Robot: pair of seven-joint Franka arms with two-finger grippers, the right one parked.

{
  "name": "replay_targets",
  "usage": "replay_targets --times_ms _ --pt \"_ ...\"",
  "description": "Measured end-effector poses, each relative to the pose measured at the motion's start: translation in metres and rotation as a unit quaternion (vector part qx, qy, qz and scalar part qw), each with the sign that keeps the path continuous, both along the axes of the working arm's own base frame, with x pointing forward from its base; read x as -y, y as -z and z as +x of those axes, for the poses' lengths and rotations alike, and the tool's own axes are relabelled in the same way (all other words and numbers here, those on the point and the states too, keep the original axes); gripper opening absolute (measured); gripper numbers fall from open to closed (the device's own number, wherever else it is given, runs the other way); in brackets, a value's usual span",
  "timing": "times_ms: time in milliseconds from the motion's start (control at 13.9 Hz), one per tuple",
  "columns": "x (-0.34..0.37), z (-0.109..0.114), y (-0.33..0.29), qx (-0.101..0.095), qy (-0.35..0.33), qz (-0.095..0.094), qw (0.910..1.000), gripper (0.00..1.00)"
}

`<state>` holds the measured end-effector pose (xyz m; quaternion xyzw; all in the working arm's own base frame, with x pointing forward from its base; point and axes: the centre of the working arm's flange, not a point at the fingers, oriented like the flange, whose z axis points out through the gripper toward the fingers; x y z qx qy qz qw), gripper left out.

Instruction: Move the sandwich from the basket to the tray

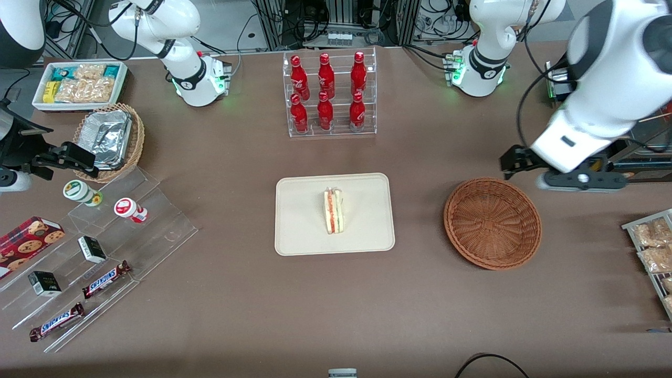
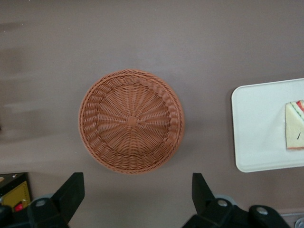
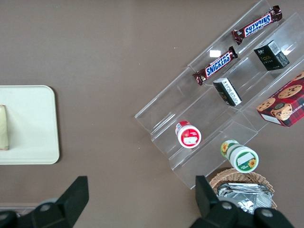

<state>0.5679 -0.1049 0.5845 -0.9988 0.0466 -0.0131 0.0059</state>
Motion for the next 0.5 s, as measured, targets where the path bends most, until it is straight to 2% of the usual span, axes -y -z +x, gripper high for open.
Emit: replay_targets --times_ms 144,360,504 --pt "-0.018 0.001 -0.016 0.006 -0.003 -0.005 1.0000 1.00" --pt "-0.028 -0.003 -0.038 0.003 -0.008 -0.004 1.0000 1.00" --pt "-0.045 0.000 -0.044 0.007 -0.021 -0.013 0.9997 1.00"
